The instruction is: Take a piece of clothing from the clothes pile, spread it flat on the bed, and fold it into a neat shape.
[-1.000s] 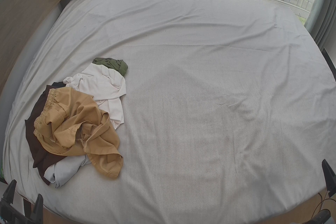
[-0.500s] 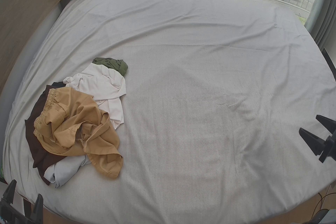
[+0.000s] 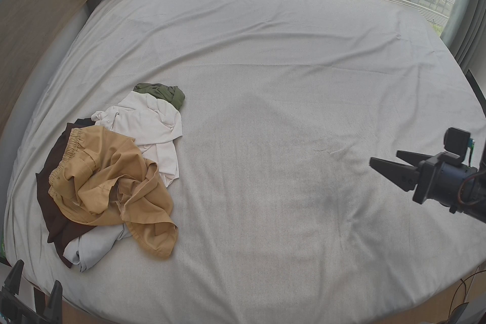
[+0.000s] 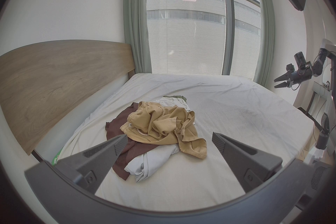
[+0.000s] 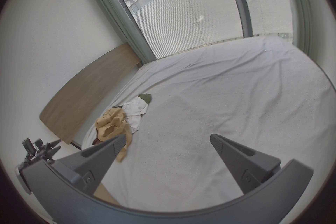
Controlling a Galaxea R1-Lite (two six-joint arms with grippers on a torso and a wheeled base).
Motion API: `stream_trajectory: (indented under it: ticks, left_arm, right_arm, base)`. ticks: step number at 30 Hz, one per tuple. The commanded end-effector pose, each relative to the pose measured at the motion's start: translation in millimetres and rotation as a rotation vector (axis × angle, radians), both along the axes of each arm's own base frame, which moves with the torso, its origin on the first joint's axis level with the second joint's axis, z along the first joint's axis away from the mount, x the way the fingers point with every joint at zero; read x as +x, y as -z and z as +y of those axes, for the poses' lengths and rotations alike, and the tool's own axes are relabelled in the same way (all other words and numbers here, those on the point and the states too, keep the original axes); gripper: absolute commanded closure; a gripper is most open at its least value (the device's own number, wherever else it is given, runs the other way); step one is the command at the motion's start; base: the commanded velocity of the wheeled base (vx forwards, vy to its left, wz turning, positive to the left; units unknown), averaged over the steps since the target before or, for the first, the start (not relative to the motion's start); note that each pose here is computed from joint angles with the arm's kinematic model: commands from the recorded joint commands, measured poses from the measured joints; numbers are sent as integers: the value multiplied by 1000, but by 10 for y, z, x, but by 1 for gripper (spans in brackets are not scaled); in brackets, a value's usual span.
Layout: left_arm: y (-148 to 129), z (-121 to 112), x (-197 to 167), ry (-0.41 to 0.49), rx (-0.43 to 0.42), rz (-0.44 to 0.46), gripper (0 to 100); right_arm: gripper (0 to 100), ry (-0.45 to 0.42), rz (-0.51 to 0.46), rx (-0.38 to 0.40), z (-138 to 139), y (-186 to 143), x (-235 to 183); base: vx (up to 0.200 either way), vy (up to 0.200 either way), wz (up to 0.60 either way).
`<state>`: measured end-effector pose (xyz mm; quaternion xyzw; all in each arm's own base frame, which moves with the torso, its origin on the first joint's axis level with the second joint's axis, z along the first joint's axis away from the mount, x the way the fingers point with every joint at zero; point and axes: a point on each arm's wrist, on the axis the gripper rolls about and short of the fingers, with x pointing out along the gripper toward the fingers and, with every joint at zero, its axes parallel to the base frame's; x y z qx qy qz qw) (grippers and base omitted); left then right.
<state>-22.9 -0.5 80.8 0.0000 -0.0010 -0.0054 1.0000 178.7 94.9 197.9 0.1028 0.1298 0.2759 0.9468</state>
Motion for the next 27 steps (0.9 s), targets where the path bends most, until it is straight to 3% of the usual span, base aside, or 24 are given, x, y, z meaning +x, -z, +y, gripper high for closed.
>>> stream_trajectory:
  ticks: [1,12,27]
  left_arm:
    - [52,0,1,0,-2,0,0]
    - [52,0,1,0,0,0,0]
    - [52,0,1,1,0,0,0]
  right_arm:
    - [0,-89,75,6,395,244,239]
    - [0,-163,84,14,835,355,495]
    - [0,-299,189,-29,1527,621,613]
  base:
    - [0,0,0]
    - [0,0,0]
    - [0,0,0]
